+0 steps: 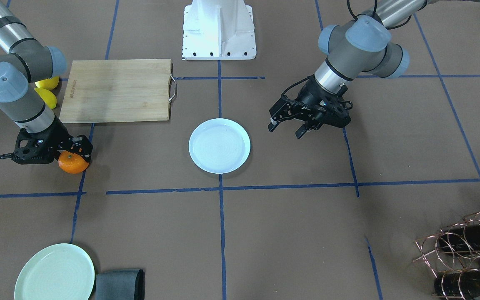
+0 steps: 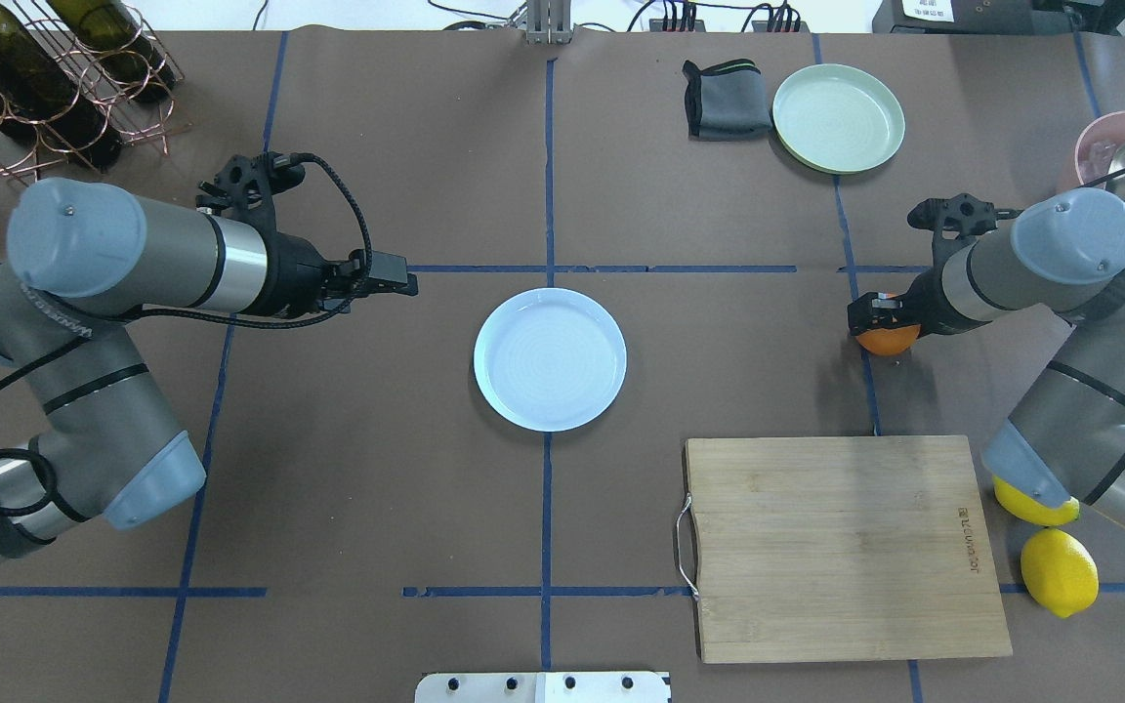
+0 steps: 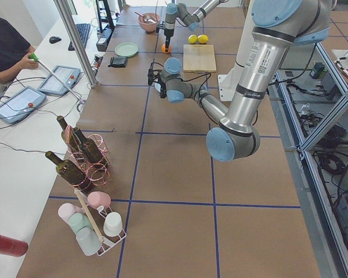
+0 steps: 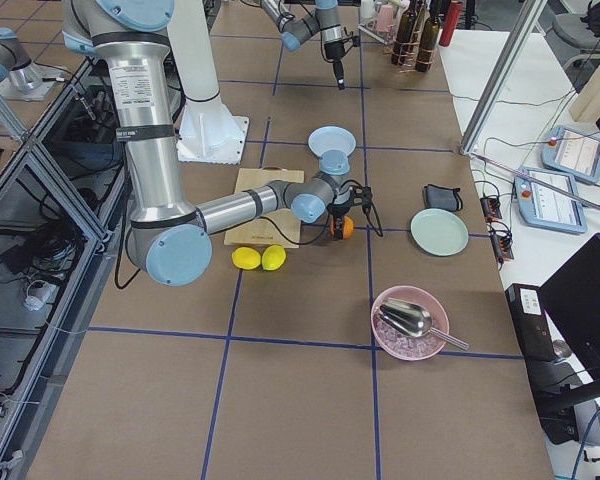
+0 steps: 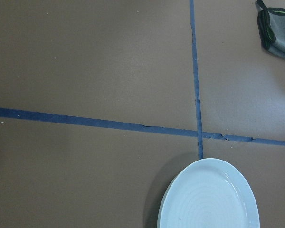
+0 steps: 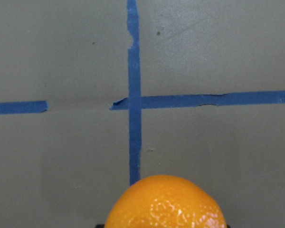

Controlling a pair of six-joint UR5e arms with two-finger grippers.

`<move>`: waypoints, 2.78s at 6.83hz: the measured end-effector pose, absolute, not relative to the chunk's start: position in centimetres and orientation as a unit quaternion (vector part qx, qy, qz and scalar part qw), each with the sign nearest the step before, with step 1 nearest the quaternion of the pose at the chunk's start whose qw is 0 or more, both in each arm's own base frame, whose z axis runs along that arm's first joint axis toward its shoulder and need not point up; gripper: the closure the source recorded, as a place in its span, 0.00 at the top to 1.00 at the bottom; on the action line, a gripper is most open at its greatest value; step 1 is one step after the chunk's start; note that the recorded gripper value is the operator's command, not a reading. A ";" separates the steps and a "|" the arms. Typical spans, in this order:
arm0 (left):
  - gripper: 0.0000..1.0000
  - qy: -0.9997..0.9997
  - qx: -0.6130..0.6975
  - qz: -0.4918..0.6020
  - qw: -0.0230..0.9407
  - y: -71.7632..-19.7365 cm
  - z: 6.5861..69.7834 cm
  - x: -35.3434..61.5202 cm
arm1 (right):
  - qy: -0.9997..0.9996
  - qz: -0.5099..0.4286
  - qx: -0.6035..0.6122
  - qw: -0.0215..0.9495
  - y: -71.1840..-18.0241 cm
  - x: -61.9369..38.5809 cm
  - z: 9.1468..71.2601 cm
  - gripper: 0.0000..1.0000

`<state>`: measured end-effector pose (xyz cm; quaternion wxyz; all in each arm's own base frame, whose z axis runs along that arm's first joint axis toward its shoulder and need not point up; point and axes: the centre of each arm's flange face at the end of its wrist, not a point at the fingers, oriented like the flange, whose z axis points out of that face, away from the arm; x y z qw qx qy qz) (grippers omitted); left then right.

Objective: Pick orange to plate
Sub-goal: 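Grasp the orange with the right gripper while the left arm withdraws, then carry the orange with the right gripper over the light blue plate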

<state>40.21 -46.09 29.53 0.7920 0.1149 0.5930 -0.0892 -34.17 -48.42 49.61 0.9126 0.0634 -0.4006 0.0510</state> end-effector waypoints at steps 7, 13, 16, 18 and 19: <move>1.00 0.459 0.222 0.041 0.859 -46.0 46.6 18.1 | -0.508 0.133 0.073 0.848 -45.1 -52.6 25.6 0.00; 1.00 0.443 0.231 0.048 0.865 -45.7 48.1 16.2 | -0.493 0.140 0.089 0.854 -41.9 -60.7 23.9 0.00; 1.00 0.443 0.231 0.047 0.865 -45.8 48.0 16.3 | -0.486 0.141 0.087 0.858 -42.3 -61.7 24.0 1.00; 1.00 0.443 0.230 0.048 0.865 -45.7 48.1 16.3 | -0.488 0.138 0.089 0.858 -42.2 -61.5 23.9 1.00; 1.00 0.443 0.230 0.048 0.865 -45.7 48.1 16.3 | -0.497 0.137 0.092 0.852 -42.2 -60.3 23.2 1.00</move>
